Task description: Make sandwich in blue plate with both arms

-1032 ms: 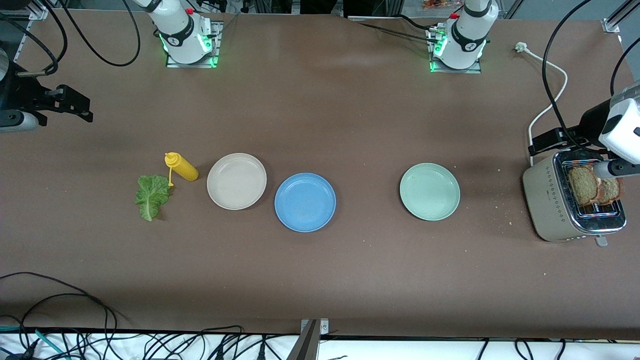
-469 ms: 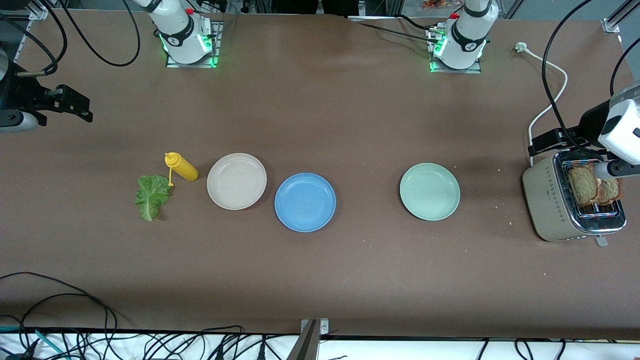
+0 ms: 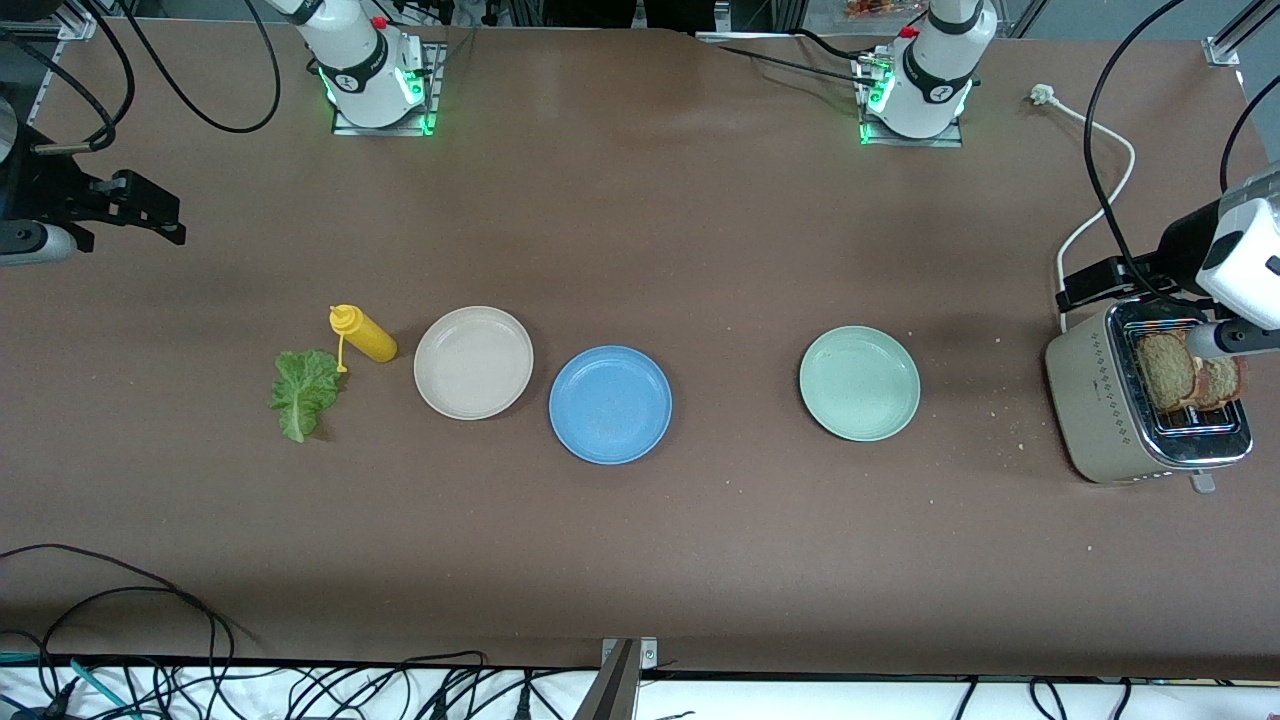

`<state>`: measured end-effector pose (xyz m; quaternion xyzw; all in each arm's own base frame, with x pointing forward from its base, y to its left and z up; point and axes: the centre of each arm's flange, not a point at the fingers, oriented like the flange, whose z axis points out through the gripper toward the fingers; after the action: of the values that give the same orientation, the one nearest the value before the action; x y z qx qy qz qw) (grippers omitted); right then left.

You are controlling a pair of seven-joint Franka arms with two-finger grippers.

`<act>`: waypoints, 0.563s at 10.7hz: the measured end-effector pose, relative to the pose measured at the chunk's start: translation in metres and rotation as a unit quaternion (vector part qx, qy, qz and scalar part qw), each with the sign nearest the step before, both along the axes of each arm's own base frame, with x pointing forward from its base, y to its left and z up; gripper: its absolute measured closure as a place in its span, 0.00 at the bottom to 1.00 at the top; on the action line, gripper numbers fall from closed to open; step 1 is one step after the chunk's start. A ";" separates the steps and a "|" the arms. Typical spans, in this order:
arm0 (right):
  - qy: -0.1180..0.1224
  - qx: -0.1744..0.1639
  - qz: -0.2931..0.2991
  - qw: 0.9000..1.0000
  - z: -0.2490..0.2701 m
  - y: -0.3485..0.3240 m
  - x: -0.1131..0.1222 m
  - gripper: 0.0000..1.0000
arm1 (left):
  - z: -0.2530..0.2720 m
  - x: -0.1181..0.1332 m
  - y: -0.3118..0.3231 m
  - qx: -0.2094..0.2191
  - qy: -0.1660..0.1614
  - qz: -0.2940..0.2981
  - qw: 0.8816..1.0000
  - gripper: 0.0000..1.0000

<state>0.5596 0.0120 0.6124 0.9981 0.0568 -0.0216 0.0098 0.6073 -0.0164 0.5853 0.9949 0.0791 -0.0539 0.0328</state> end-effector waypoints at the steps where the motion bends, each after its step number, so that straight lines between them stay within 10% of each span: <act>1: 0.001 0.000 0.000 1.000 -0.001 0.000 0.000 0.00 | 0.000 0.000 0.000 0.000 0.000 0.000 1.000 0.00; 6: 0.006 -0.001 -0.007 1.000 -0.008 -0.002 0.004 0.00 | 0.000 0.000 0.000 0.000 0.000 0.000 1.000 0.00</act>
<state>0.5636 0.0097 0.6047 0.9983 0.0499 -0.0281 0.0100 0.6073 -0.0164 0.5853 0.9949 0.0791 -0.0539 0.0328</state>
